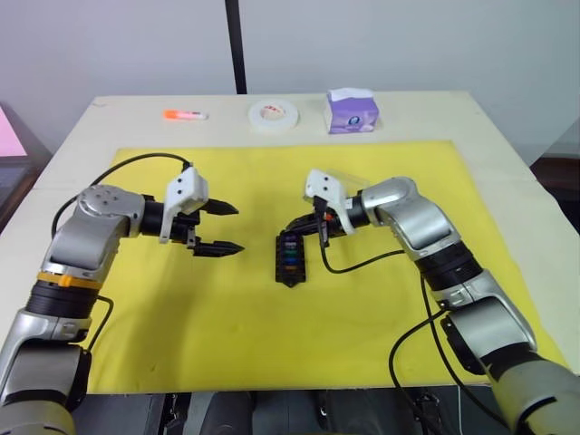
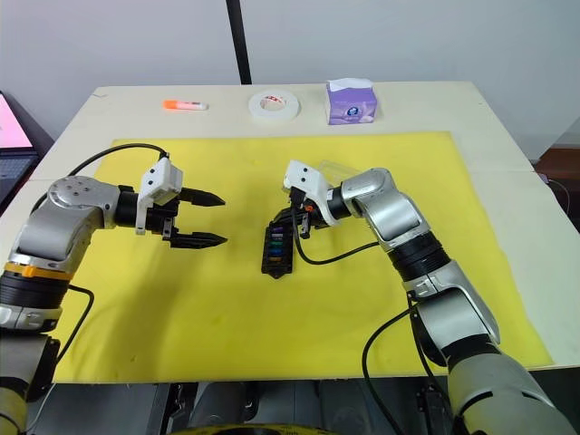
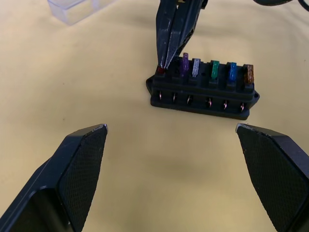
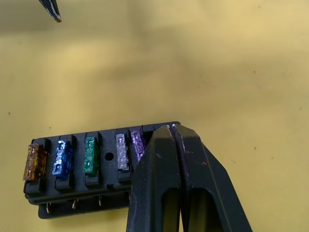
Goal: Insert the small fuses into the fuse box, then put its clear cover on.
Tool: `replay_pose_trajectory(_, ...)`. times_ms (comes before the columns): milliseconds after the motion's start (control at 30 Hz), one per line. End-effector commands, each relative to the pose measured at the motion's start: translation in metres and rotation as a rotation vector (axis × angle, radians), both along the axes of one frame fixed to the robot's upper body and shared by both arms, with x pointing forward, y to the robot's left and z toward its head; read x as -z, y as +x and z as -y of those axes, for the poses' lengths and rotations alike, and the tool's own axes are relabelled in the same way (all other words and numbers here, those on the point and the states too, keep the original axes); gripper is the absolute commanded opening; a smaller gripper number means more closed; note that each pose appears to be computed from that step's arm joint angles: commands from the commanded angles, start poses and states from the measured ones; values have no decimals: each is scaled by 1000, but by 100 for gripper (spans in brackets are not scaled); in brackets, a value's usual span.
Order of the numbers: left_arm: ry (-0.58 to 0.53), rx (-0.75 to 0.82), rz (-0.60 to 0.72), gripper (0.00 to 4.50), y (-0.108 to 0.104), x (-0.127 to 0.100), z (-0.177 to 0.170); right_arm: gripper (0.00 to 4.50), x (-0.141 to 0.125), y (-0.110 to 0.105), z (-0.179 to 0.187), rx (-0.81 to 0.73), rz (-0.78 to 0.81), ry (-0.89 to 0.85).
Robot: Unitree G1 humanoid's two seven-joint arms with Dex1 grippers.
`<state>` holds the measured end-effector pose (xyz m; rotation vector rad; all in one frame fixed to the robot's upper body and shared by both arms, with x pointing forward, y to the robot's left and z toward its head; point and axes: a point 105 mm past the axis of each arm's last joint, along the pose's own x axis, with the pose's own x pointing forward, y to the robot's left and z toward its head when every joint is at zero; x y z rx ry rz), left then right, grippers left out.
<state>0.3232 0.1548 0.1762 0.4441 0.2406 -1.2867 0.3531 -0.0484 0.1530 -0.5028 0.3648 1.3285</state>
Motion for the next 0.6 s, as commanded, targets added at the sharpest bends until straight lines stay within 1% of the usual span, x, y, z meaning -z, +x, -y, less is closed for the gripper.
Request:
replay_pose_trajectory(33, 6, 5, 38, 450, -1, -5, 0, 4, 27, -3, 9, 32, -76, -82)
replay_pose_trajectory(167, 9, 3, 41, 450, 0, -4, 0, 4, 27, -3, 9, 32, -85, -76)
replay_pose_trajectory(233, 8, 0, 43, 450, 0, -5, -1, 4, 21, -3, 9, 28, -76, -57)
replay_pose_trajectory(367, 4, -24, 45, 450, 2, -6, -6, 4, -22, -8, 4, -38, -36, 125)
replay_pose_trajectory(433, -7, -63, 47, 450, 6, -8, -14, 4, -48, -6, 9, -17, -29, 217)
replay_pose_trajectory(500, -14, -85, 48, 450, 8, -9, -18, 4, -59, -6, 13, -2, -26, 256)
replay_pose_trajectory(600, -48, -265, 106, 450, 26, -20, -56, 4, -89, 0, 61, 142, 11, 331)
